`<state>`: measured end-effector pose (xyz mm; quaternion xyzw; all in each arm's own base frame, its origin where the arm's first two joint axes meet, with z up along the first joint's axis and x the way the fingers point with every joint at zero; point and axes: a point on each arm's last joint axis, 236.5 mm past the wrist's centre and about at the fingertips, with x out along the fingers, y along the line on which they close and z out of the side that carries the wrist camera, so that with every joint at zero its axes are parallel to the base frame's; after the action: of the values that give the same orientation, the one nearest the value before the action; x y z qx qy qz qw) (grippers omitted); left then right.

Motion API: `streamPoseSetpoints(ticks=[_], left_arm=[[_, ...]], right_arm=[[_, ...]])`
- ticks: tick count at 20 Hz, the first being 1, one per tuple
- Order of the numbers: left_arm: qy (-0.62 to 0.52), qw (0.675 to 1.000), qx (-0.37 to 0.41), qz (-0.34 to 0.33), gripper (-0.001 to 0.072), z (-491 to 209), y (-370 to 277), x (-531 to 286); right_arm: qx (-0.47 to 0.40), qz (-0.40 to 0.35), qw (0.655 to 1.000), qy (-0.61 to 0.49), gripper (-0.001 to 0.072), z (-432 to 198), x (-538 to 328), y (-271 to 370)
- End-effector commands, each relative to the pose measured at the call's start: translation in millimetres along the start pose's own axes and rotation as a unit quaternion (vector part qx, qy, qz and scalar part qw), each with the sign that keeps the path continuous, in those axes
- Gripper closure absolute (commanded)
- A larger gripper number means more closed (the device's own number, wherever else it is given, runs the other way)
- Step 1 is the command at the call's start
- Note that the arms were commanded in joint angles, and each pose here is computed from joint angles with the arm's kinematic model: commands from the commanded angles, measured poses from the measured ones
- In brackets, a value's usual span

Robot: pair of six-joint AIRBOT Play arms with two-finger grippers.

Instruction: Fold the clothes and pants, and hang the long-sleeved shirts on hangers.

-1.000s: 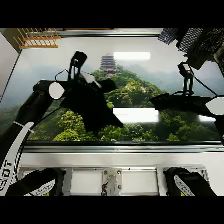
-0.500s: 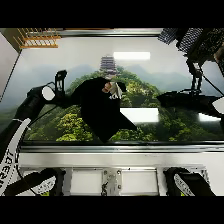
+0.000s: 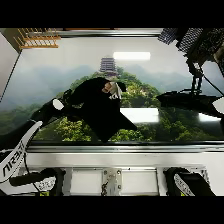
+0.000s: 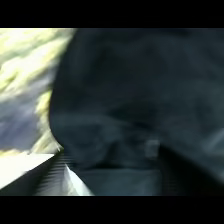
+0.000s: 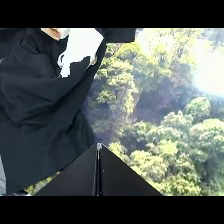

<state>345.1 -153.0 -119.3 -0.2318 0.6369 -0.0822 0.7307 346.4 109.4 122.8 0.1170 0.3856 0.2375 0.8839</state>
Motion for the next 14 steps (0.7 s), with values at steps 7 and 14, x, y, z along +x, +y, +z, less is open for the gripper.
streamPoseSetpoints(ticks=[7, 14], left_arm=[[-0.082, 0.996, 0.034, -0.002, 0.0700, 64, -8, -72], [-0.140, 0.988, -0.017, 0.060, 0.0700, 48, 76, -151]], right_arm=[[0.042, -0.053, 0.997, 0.042, 0.0699, 1, 21, -39], [0.045, -0.033, 0.992, 0.117, 0.0272, 7, 132, -57]])
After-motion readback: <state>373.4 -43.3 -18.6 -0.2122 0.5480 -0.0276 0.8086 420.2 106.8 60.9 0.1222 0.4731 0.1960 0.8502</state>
